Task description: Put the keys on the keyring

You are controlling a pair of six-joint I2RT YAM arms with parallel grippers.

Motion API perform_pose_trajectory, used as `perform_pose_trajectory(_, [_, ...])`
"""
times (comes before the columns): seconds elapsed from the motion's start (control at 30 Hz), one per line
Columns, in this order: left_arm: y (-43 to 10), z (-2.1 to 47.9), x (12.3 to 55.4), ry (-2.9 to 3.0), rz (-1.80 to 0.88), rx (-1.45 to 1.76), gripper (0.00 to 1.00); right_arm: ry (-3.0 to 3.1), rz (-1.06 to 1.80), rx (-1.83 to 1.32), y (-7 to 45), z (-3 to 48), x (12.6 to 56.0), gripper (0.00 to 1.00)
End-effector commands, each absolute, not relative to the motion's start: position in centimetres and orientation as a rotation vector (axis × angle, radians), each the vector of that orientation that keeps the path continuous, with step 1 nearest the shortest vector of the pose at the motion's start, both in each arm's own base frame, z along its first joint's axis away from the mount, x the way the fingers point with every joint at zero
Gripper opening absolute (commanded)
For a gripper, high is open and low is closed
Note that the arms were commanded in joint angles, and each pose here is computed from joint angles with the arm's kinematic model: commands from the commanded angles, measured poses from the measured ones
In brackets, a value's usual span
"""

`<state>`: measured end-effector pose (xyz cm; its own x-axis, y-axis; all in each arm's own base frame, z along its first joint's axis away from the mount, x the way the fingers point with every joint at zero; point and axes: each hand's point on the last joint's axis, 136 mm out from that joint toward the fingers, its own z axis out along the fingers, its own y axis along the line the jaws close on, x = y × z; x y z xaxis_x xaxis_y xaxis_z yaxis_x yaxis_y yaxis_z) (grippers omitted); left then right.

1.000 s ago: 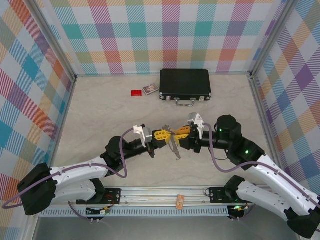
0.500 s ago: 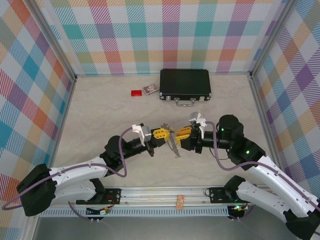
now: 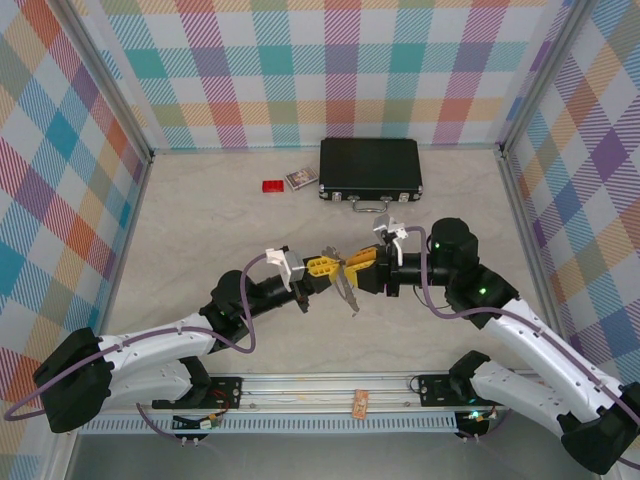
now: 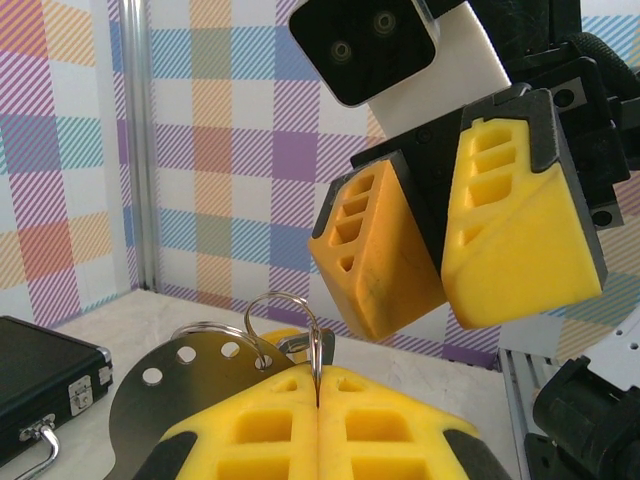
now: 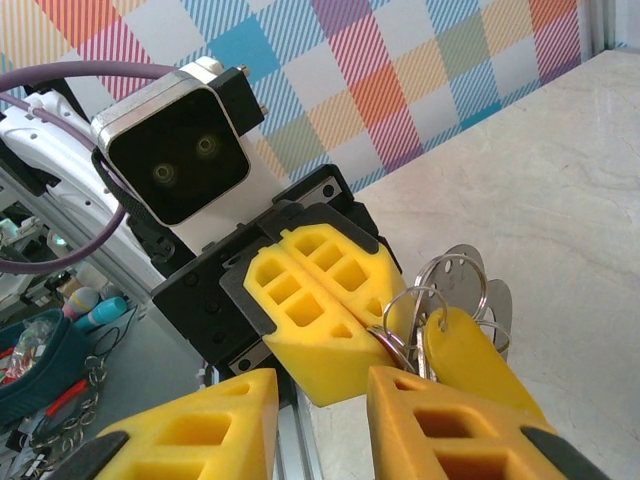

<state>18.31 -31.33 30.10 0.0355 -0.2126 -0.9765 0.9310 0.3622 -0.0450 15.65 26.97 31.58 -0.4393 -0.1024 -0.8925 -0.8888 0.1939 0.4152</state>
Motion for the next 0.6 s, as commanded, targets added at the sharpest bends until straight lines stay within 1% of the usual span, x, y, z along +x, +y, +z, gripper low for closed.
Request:
perform_pose_trajectory(0.0, [-30.7, 33.1, 18.6, 1.128, -1.014, 0.740, 0.00, 1.672, 1.341, -0.956, 27.1, 32.7, 15.6, 0.27])
perform_pose_trajectory(0.57, [-31.4, 33.1, 18.0, 1.116, -1.068, 0.775, 0.00, 1.699, 1.244, -0.931, 26.6, 31.7, 17.1, 0.27])
